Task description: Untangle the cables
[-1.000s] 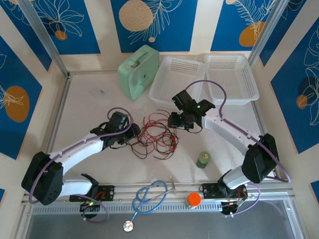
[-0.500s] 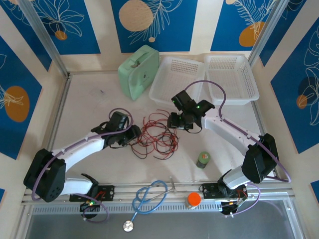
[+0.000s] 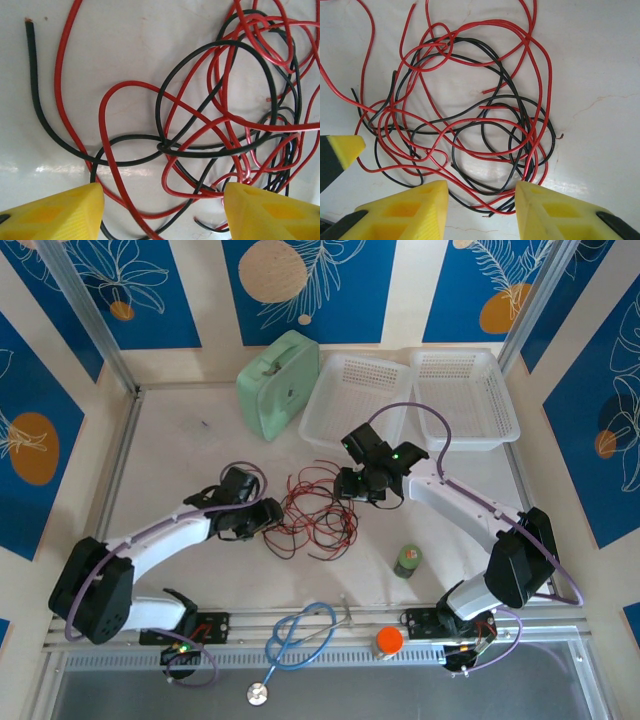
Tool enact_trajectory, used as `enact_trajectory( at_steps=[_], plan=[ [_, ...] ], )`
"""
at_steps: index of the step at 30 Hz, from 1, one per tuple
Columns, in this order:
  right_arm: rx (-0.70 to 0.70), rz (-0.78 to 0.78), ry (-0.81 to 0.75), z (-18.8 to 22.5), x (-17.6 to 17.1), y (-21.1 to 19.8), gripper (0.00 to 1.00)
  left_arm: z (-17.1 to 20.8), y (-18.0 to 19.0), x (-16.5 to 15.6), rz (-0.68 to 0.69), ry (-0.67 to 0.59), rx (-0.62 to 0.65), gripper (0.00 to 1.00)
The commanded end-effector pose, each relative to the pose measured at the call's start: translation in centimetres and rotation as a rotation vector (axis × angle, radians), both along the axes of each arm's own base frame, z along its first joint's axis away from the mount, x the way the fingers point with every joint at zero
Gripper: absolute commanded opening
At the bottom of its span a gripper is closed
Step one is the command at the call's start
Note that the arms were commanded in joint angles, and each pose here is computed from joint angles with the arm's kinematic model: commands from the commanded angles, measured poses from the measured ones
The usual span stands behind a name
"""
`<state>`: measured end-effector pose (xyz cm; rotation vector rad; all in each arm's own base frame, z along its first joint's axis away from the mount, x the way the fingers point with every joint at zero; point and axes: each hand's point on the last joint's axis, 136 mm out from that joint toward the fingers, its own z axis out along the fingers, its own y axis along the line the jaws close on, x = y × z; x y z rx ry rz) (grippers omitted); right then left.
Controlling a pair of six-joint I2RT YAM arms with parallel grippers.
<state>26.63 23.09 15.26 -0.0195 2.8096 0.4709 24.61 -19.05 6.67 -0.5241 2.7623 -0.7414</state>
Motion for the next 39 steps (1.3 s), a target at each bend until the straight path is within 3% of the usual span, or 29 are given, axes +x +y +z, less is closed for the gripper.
enact_trajectory(
  at_steps=[1,5,8,13,17,22,29,39],
  plan=[
    [0.005,-0.002,0.021,-0.2,-0.8,-0.1,0.4,0.1,-0.7,1.0,-0.006,-0.018,-0.027,0.62],
    [0.002,-0.005,0.026,-0.3,-0.9,-0.1,0.4,0.0,-0.9,2.0,0.003,-0.032,-0.022,0.5],
    [0.0,-0.008,0.026,-0.3,-0.9,-0.2,0.4,0.5,-0.8,2.4,0.013,-0.055,-0.016,0.35],
    [-0.003,-0.013,0.031,-0.5,-1.0,-0.3,0.4,2.1,-0.1,2.4,0.008,-0.087,0.014,0.0],
    [0.007,-0.003,0.039,-0.7,-0.9,0.1,0.4,5.2,-0.2,2.4,-0.033,-0.135,0.013,0.0],
    [0.047,0.026,0.038,-0.5,-0.7,1.2,0.41,13.2,-1.2,3.5,-0.175,-0.268,0.032,0.0],
    [0.245,0.111,0.007,1.6,-0.2,4.9,0.51,23.9,-4.4,5.5,-0.399,-0.495,-0.001,0.0],
    [0.416,0.09,-0.137,5.4,3.8,8.3,0.52,30.6,-7.6,5.9,-0.534,-0.636,-0.093,0.0]
  ],
)
